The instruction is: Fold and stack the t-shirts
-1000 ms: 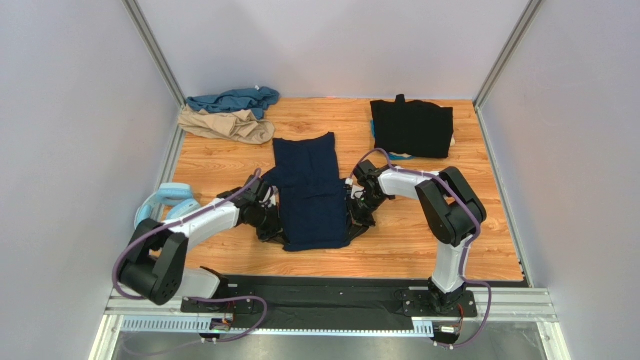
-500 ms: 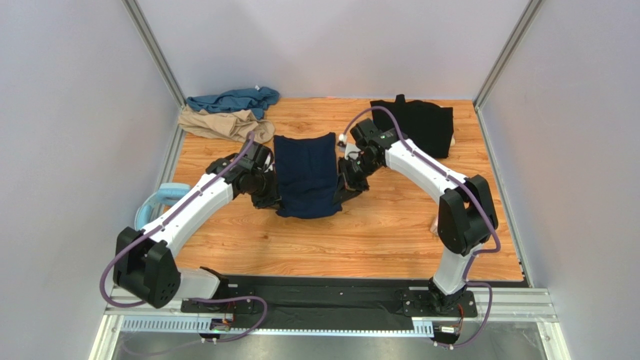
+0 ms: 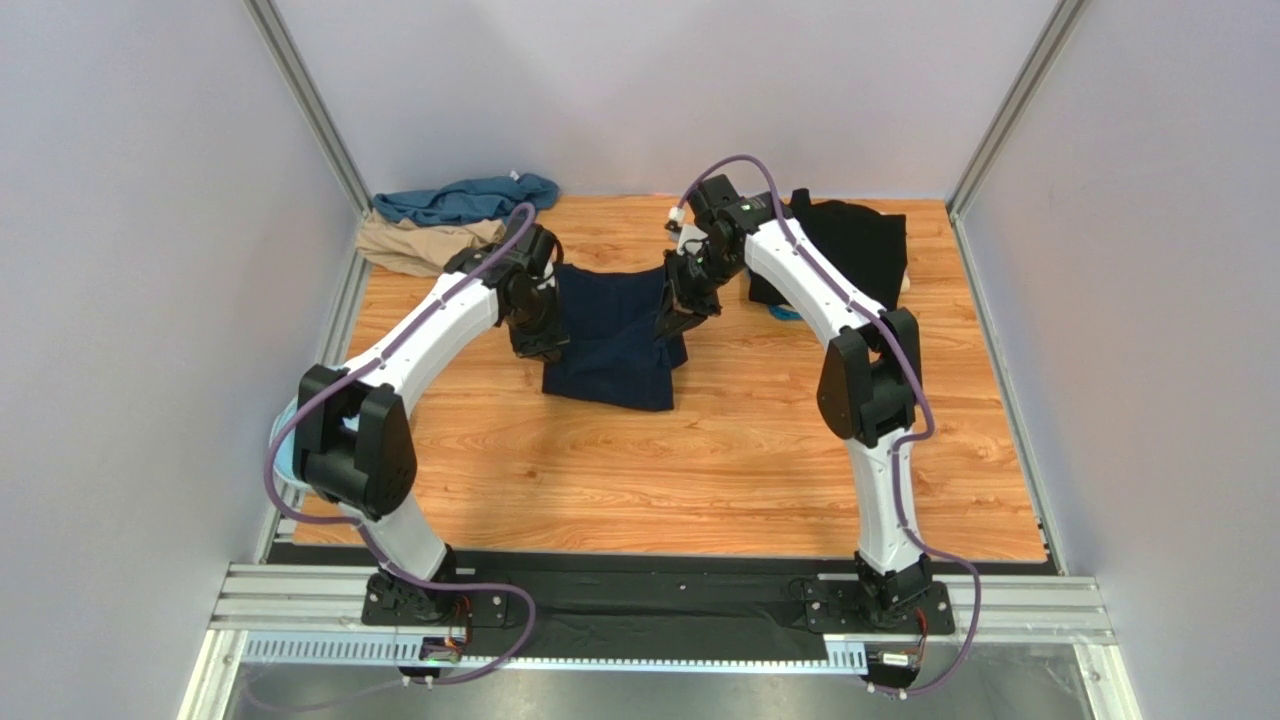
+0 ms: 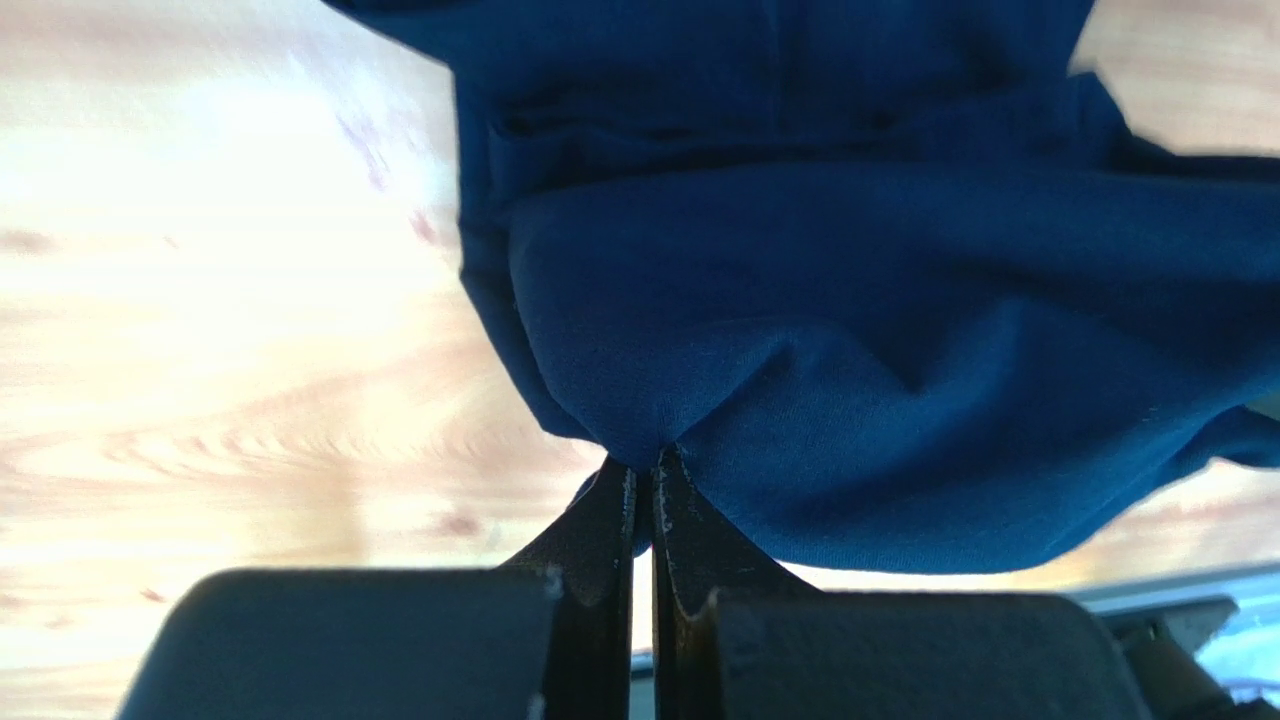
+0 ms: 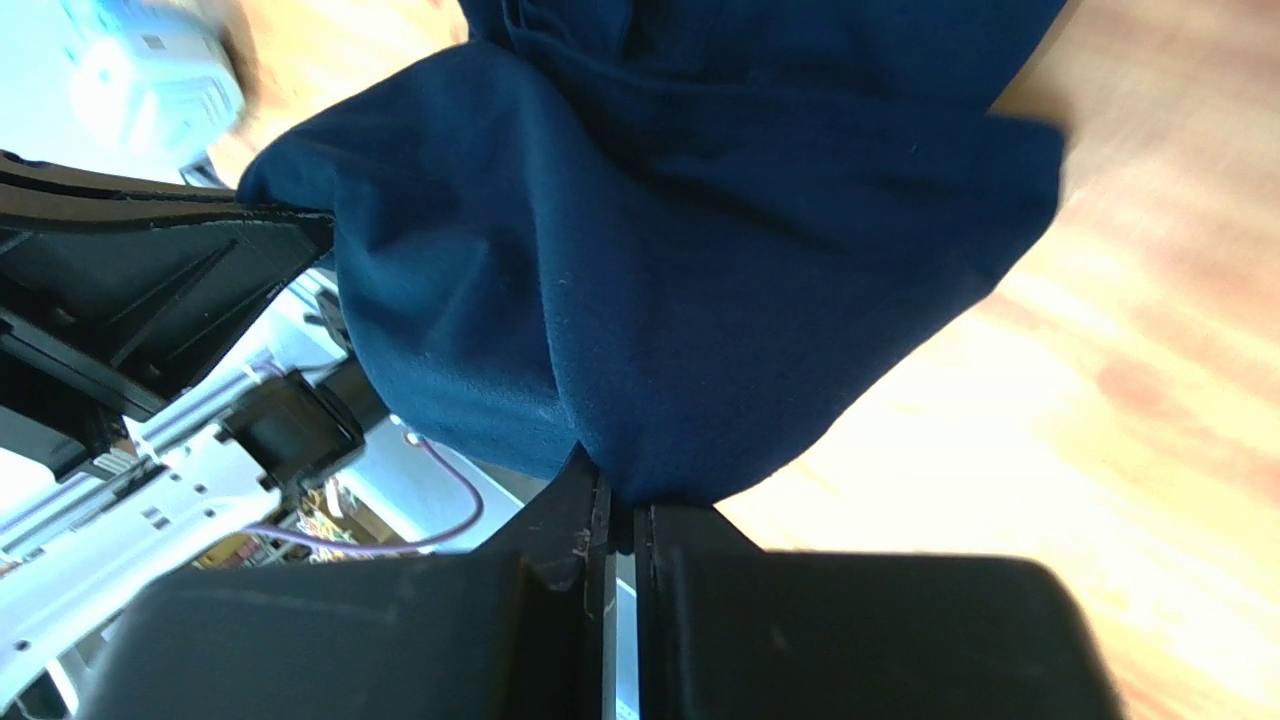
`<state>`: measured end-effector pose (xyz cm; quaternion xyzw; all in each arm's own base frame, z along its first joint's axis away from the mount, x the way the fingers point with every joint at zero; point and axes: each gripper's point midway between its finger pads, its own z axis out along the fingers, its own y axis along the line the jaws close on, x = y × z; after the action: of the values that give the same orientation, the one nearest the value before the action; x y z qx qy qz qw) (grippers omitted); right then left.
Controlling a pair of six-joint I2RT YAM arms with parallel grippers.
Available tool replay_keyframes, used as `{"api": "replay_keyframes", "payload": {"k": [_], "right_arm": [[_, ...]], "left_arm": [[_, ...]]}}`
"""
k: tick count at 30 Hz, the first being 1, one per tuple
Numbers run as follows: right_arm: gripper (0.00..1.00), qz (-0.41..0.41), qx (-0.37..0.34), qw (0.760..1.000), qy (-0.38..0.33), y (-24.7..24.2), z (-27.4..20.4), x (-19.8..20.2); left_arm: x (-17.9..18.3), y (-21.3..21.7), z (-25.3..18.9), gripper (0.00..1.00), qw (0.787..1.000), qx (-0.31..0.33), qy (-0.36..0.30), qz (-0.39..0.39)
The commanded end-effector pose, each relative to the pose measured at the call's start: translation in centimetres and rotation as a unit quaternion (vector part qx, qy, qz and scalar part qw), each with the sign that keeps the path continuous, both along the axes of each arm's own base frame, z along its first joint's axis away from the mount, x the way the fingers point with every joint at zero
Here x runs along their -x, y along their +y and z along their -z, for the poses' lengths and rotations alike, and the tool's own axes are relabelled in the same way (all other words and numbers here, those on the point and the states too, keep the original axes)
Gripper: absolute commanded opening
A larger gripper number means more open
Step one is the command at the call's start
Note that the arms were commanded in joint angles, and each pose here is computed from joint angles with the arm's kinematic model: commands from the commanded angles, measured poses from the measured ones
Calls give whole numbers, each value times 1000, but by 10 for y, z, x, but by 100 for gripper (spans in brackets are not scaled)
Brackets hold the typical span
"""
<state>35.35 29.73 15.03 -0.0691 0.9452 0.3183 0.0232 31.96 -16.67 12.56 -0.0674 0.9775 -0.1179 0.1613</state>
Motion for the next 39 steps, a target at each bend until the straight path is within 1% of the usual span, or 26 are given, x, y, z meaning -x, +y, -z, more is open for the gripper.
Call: {"api": "replay_keyframes", "payload": {"k": [1,2,4,5,6,10,14,17,21,24,25,26,27,28,29,31,33,34,35,37,38,39], "right_arm": [[1,20,-15,999,-20,-2,-23,-28],[0,24,-22,999,-19,0,-25,-31],[1,30,-34,999,-21,1,-26,-40],[0,33,-51,998,-15,5,-31,-41],[0,37,-59,997,-14,5,-32,-44],[0,44,-84,995,-15,13,-30,-54],[0,52,-118,992,10,24,-27,-56],[0,61,-141,988,17,32,-27,-62],[0,62,-147,987,23,34,-24,-62],[0,54,-146,987,27,31,-25,-50],[0,49,-138,988,40,28,-14,-40],[0,45,-136,989,44,26,-12,-35],[0,40,-139,989,43,25,-18,-27],[0,38,-133,988,66,21,-7,-15],[0,31,-131,988,71,20,-5,-7],[0,28,-119,988,91,13,-2,12],[0,16,-98,987,127,5,12,40],[0,9,-96,987,125,4,8,50],[0,2,-83,986,147,2,19,67],[0,-17,-75,985,157,0,21,88],[0,-27,-66,983,170,1,27,103],[0,-37,-63,982,172,1,29,112]], "left_arm": [[-31,13,-16,0,999,-29,-29,5],[-35,16,-12,0,999,-37,-22,7],[-47,17,-19,0,999,-37,-33,4],[-51,17,-15,0,999,-37,-29,4],[-58,14,-21,0,999,-31,-37,5],[-73,10,-19,0,999,-27,-36,6],[-87,4,-10,0,999,-27,-26,11],[-101,0,-12,0,999,-25,-34,13],[-106,0,-9,0,999,-29,-26,15],[-98,4,-5,0,999,-35,-19,14],[-96,6,-9,0,999,-34,-25,12],[-88,8,-2,0,999,-36,-14,12],[-83,9,-3,0,999,-35,-13,12],[-79,10,-9,0,999,-31,-19,13],[-68,13,-1,0,999,-35,-4,12],[-55,16,-7,0,999,-31,-3,14],[-37,19,1,0,999,-31,20,17],[-27,21,-3,0,999,-30,25,19],[-15,24,3,0,998,-32,44,22],[2,28,1,0,997,-34,56,27],[13,31,8,0,997,-35,70,28],[19,32,4,0,997,-32,67,30]]}}
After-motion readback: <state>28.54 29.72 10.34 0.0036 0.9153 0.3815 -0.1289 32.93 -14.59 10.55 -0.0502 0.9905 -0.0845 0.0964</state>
